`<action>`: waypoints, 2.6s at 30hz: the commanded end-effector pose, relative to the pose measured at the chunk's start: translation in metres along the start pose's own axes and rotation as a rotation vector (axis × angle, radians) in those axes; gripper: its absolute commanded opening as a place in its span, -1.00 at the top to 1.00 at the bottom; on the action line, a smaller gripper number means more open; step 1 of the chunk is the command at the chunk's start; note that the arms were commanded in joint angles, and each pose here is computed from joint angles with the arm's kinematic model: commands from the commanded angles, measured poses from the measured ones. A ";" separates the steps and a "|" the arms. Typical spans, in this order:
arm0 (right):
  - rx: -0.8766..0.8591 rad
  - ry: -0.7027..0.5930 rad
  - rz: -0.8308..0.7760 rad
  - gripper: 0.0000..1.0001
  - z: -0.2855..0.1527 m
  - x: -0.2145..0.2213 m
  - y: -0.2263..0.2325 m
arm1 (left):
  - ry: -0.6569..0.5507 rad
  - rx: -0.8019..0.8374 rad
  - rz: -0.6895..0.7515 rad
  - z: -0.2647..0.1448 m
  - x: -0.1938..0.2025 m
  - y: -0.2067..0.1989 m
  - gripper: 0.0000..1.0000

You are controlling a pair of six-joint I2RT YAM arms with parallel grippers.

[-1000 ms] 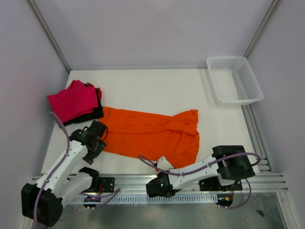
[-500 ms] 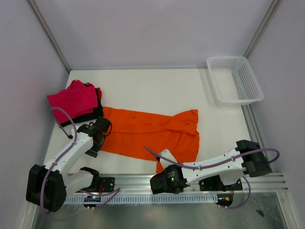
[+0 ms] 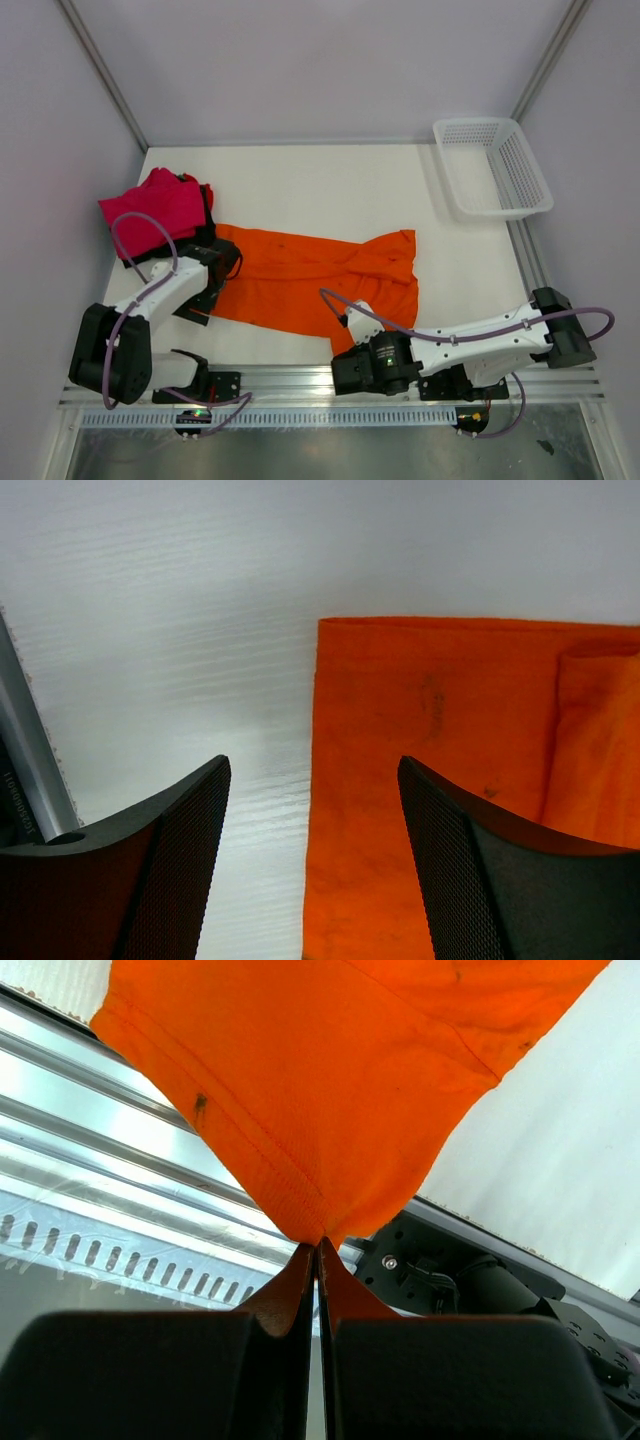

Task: Fold and stack the t-shirts
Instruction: Grap the side of the flattened tshirt closest away from the robot with both arms

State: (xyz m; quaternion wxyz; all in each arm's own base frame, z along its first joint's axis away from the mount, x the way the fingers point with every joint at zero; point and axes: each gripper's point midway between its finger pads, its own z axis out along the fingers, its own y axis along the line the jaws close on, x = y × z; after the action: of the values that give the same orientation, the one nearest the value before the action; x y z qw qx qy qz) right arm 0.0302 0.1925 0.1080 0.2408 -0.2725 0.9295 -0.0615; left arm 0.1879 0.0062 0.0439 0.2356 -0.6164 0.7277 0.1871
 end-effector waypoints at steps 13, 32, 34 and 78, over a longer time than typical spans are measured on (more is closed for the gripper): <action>0.017 -0.032 0.073 0.94 -0.006 0.002 -0.026 | -0.170 -0.026 -0.078 0.016 -0.021 0.000 -0.42; 0.049 -0.018 0.064 0.94 -0.013 0.002 -0.035 | -0.210 0.003 -0.044 0.034 -0.012 -0.023 -0.13; 0.046 -0.016 0.068 0.94 -0.014 0.003 -0.036 | -0.215 0.007 -0.042 0.033 -0.013 -0.025 0.01; 0.321 -0.373 0.341 0.94 -0.050 -0.147 -0.160 | -0.126 0.252 0.235 -0.053 -0.037 -0.128 0.93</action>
State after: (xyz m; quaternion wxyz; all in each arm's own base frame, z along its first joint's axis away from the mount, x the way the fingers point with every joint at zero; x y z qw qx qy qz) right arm 0.1733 0.1591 0.2320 0.4296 -0.0624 0.8986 -0.0647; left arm 0.2866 -0.0060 0.1034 0.3235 -0.5026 0.7838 0.1687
